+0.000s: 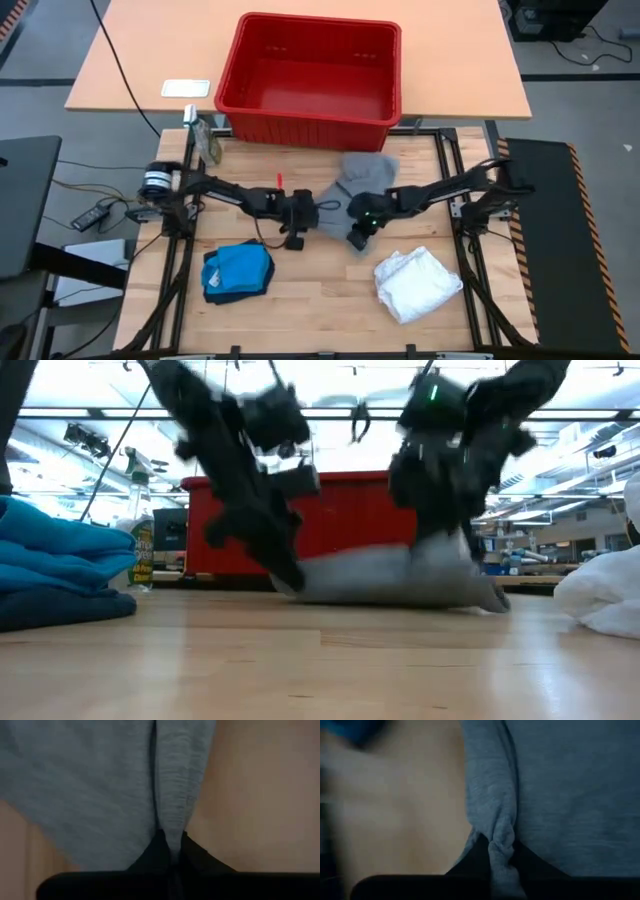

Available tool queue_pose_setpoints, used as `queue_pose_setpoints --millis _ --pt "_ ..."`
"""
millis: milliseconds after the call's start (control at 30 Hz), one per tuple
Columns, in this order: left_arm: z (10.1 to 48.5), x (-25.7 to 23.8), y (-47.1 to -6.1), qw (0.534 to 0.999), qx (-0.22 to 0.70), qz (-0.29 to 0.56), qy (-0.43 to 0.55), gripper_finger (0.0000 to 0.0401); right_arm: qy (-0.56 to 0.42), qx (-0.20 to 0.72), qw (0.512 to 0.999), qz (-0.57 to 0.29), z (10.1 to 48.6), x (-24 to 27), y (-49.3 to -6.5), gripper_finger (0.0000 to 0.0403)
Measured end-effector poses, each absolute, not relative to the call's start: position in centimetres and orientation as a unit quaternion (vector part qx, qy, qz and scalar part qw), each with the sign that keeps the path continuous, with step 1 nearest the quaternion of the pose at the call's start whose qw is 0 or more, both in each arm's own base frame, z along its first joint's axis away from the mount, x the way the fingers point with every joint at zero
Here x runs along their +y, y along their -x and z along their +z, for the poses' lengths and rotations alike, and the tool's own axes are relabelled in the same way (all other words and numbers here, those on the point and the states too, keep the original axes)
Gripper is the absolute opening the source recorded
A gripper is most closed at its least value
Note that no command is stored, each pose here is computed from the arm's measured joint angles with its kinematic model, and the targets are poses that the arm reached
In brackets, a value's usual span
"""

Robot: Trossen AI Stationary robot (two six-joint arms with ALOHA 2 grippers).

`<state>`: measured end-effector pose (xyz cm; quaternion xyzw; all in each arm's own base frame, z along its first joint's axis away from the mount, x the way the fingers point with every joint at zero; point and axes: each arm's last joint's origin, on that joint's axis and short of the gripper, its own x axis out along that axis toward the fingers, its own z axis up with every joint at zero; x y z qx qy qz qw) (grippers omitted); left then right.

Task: Fold laundry
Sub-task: Fold the gray shirt

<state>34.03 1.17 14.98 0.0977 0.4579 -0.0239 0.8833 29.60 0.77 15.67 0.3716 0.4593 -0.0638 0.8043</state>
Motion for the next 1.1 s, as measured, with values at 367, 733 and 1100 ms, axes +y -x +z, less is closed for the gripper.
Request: queue_pose_setpoints --millis 367,733,1100 --pt "29.8 -6.0 -34.0 0.932 0.352 -0.070 -0.048 0.0011 -0.430 0.316 0.844 0.048 26.0 3.3 -25.2 0.0026" --pt "41.6 -12.9 -32.1 0.974 0.216 -0.039 0.055 0.0010 -0.392 0.238 0.865 0.205 35.3 10.6 -22.6 0.0026" --pt "44.0 -13.0 -31.5 0.976 0.178 0.005 0.129 0.0012 -0.390 0.281 0.863 0.153 38.8 9.8 -22.3 0.0026"
